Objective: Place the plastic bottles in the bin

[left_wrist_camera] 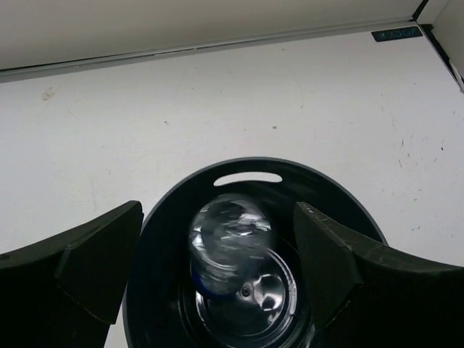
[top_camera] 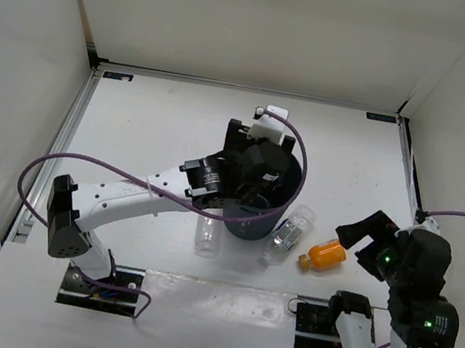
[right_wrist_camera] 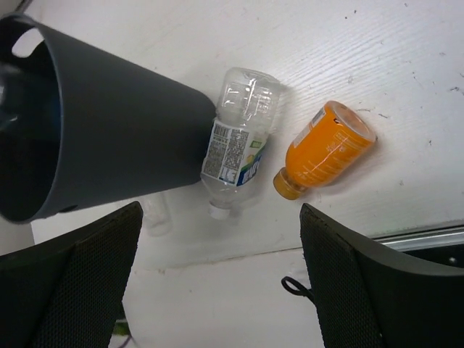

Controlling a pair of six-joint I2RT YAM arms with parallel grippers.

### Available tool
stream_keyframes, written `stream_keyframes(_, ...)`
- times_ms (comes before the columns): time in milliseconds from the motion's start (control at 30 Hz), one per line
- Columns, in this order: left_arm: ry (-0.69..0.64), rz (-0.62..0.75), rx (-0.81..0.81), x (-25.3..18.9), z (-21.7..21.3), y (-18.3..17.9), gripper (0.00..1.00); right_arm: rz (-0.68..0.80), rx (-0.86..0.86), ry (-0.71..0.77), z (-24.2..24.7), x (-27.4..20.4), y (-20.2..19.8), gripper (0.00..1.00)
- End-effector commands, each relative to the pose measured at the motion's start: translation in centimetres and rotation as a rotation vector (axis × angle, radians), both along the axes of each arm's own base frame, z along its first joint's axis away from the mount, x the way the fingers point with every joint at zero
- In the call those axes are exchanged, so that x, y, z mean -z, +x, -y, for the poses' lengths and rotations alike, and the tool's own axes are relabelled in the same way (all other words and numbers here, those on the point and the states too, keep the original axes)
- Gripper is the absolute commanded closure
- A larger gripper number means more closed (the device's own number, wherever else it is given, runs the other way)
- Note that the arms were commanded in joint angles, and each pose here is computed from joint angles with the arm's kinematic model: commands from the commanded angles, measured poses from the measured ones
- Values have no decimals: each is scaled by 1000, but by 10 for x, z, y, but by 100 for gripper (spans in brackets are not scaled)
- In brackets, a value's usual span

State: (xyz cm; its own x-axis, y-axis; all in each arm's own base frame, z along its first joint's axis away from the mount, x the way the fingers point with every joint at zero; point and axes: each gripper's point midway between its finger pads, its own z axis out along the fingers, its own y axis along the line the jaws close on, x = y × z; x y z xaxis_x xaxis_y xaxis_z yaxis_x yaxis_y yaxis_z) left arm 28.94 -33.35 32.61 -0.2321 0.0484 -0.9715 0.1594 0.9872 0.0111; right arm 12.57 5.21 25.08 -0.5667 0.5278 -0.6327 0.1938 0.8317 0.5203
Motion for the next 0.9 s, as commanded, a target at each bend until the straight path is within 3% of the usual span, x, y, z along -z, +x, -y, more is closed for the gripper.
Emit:
stream_keyframes(0, -59, 20, -22, -19, -14, -8, 4, -86, 114, 43, 7, 25, 2, 10)
stream_keyframes(133, -32, 15, -56, -28, -28, -12, 2, -213, 167, 87, 6, 63, 3, 10)
stream_keyframes(300, -14, 80, -103, -72, -62, -25, 0, -286, 266, 118, 12, 92, 11, 10)
stream_keyframes(567, -102, 84, -171, -71, -168, -63, 0, -449, 416, 99, 21, 105, 23, 10)
stream_keyframes(600, -180, 106, -176, -85, -197, -73, 0, -482, 392, 102, 15, 110, 28, 10)
stream_keyframes(667, -134, 104, -184, -70, -217, -79, 0, -476, 315, 128, 2, 113, 41, 10)
stream_keyframes(700, -177, 127, -202, -75, -243, -87, 0, -535, 349, 139, 3, 120, 41, 10)
stream_keyframes(867, -78, 150, -259, -48, -307, -104, 0, -681, 398, 135, 1, 144, 41, 10)
